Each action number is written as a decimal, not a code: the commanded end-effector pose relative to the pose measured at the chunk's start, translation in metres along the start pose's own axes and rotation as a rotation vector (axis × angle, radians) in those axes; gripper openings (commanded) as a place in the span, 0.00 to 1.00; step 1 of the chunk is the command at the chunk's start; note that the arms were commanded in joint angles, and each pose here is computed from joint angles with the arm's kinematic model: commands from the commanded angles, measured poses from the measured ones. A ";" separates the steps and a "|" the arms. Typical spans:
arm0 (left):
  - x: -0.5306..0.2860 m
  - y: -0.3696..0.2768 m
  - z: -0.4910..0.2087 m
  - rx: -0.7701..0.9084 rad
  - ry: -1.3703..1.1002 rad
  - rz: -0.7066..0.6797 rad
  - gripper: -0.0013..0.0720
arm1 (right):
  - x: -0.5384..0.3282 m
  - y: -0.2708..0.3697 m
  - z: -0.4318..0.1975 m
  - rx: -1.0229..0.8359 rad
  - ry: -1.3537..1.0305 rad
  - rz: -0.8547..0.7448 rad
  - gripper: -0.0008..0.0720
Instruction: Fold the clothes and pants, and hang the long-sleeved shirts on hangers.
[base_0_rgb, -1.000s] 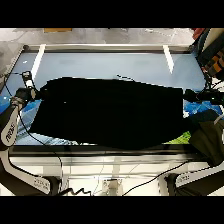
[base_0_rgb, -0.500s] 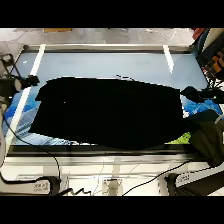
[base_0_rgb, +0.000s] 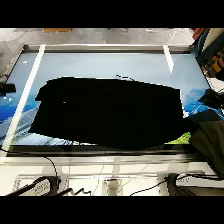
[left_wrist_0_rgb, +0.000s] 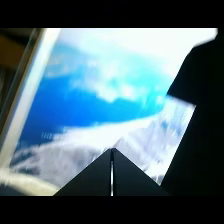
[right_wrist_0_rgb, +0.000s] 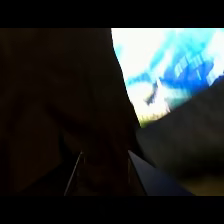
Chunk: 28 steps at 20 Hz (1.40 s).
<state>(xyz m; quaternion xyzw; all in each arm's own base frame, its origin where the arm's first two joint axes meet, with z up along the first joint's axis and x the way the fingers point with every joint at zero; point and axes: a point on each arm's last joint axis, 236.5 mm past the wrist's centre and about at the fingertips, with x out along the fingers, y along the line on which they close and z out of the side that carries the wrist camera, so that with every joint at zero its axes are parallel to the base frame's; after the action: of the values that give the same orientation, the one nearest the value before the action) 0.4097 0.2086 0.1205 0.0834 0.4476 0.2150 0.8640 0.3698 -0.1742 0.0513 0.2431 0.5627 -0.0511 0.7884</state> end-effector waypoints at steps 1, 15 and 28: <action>0.012 0.009 -0.069 -0.001 0.215 -0.014 0.03 | -0.028 -0.011 -0.052 0.002 0.049 -0.021 0.43; 0.009 -0.064 -0.102 0.041 0.206 -0.503 0.69 | 0.072 -0.055 -0.154 0.433 -0.097 0.051 0.64; 0.016 -0.102 -0.156 -0.111 0.458 -0.676 0.70 | 0.117 -0.016 -0.117 0.354 -0.151 0.203 0.25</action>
<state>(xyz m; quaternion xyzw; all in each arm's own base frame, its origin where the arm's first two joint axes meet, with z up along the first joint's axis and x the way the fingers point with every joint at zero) 0.3239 0.1236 -0.0111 -0.1383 0.6163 -0.0429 0.7740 0.2930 -0.1173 -0.0905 0.4434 0.4668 -0.0943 0.7593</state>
